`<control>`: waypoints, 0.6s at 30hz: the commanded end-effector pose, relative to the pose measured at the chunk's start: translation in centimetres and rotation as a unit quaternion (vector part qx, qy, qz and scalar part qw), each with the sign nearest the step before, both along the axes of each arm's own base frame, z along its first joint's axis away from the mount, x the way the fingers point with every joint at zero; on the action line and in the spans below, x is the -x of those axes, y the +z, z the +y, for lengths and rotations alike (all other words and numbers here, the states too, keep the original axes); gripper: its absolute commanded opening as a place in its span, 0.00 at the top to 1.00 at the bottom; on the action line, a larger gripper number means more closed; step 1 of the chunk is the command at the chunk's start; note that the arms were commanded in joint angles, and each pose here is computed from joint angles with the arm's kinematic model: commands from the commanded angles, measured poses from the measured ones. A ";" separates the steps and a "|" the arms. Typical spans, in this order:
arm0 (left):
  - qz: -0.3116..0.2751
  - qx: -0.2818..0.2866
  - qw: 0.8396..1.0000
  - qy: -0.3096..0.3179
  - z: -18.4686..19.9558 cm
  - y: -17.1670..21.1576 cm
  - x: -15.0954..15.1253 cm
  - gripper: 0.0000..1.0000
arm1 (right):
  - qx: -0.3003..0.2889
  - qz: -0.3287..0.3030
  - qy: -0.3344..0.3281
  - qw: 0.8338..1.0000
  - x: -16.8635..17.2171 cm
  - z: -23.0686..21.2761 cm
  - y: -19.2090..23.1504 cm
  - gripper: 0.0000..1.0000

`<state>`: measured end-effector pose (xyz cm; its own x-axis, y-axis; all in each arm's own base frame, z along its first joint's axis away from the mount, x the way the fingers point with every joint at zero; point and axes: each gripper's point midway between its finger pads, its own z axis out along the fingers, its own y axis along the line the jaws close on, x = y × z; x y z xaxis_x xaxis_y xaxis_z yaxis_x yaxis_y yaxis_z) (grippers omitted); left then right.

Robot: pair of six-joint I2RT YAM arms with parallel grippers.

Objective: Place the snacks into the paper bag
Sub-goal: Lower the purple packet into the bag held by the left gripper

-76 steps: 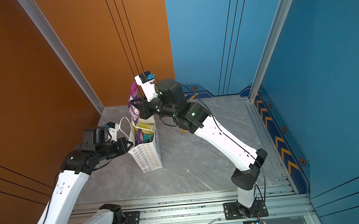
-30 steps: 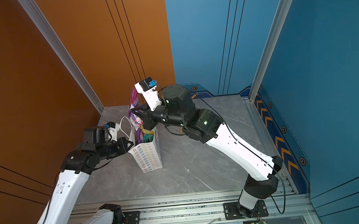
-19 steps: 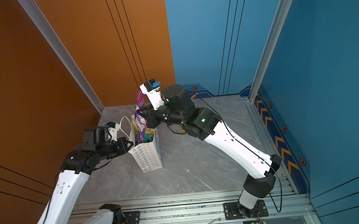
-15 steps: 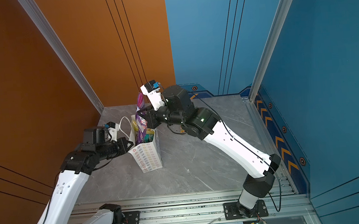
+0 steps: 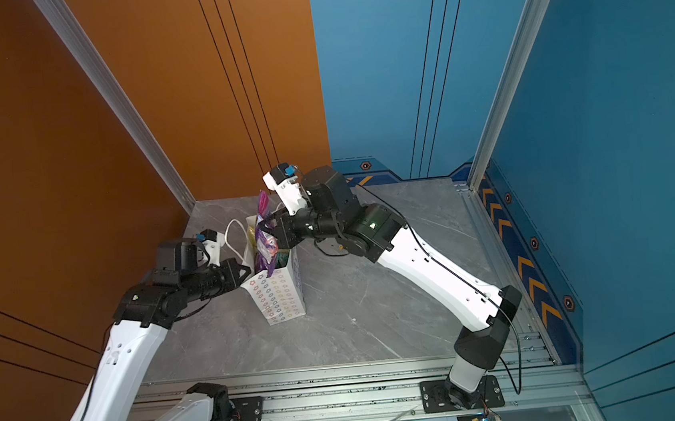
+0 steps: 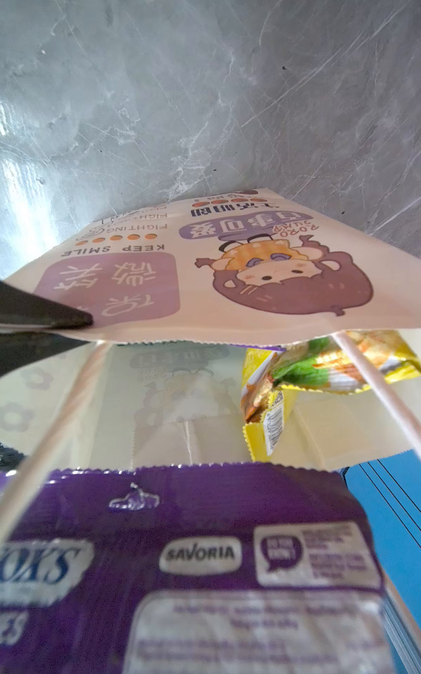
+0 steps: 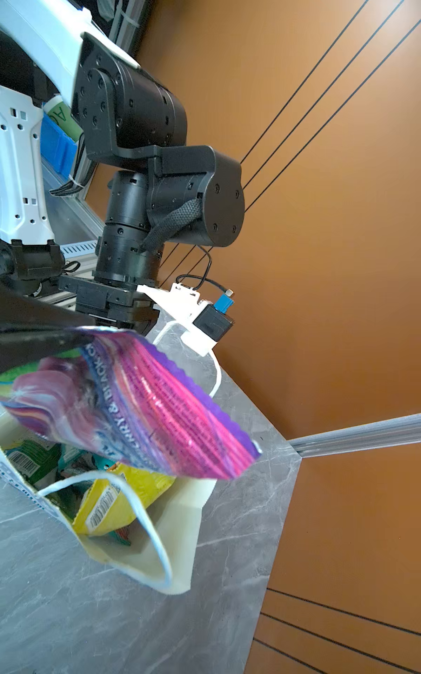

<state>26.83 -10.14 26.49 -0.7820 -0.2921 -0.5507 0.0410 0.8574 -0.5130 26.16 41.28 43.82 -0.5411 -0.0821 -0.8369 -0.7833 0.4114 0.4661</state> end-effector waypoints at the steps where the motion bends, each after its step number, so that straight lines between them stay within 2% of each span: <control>1: -0.013 0.013 1.000 -0.007 -0.3 0.5 0.1 0.93 | 0.001 0.017 0.009 1.000 0.0 0.3 -0.6 1.00; 18: -0.010 0.013 1.000 -0.006 -0.2 0.3 0.1 0.92 | -0.007 0.019 0.021 1.000 1.5 -0.4 0.1 1.00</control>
